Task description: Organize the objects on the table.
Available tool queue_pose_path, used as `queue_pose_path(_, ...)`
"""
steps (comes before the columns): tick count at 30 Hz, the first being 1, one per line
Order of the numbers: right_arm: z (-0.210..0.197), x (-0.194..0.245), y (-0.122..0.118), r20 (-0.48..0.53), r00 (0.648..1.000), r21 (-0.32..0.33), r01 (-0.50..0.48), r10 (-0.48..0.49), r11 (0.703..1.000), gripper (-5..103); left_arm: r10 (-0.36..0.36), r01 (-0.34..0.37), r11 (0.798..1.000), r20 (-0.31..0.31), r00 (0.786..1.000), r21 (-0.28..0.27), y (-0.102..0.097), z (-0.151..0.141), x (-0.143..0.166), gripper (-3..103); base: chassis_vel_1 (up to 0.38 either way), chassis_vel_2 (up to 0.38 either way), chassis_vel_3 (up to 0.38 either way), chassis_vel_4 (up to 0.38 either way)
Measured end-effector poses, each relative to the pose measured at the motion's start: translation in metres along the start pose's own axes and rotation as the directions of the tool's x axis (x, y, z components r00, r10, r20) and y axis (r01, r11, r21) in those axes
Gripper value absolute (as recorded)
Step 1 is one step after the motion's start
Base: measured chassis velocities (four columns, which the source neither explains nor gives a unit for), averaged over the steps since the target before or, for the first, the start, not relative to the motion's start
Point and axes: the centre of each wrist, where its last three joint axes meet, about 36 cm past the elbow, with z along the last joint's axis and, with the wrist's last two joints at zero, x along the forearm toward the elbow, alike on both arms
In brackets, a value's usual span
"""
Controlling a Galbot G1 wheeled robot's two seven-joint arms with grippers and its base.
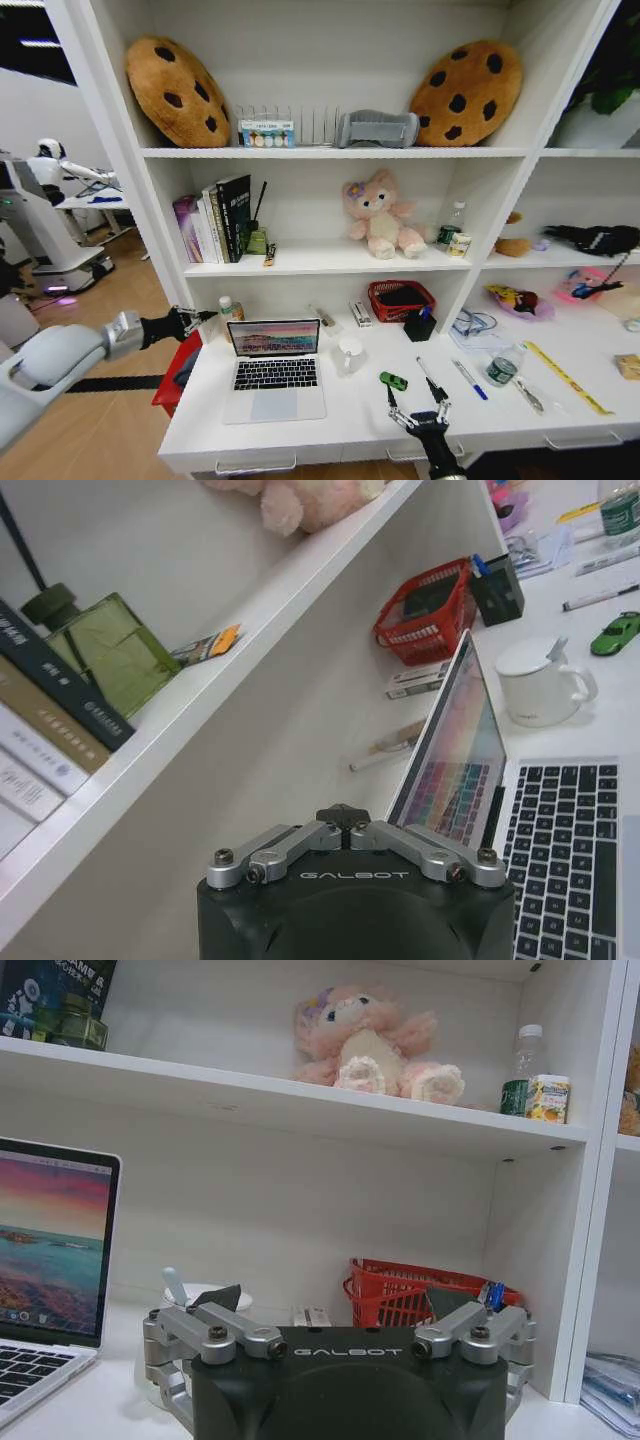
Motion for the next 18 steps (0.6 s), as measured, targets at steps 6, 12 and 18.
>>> queue_pose_path(6,0.004,0.003,0.000,-0.005,1.000,0.001,-0.008,0.008,1.000,100,0.036,-0.036,0.999,0.031,0.999,0.002,0.003,-0.008,-0.024,0,0.000,0.000,0.000,0.000)
queue_pose_path(12,0.012,0.005,0.006,0.001,0.999,-0.005,-0.040,0.040,0.999,100,0.108,-0.108,0.994,0.039,0.993,-0.015,0.007,-0.014,-0.052,0,0.000,0.000,0.000,0.000)
queue_pose_path(18,0.020,0.018,0.011,-0.004,0.999,-0.015,-0.040,0.040,0.999,100,0.190,-0.189,0.980,0.020,0.982,-0.056,0.021,-0.022,-0.078,0,0.000,0.000,0.000,0.000)
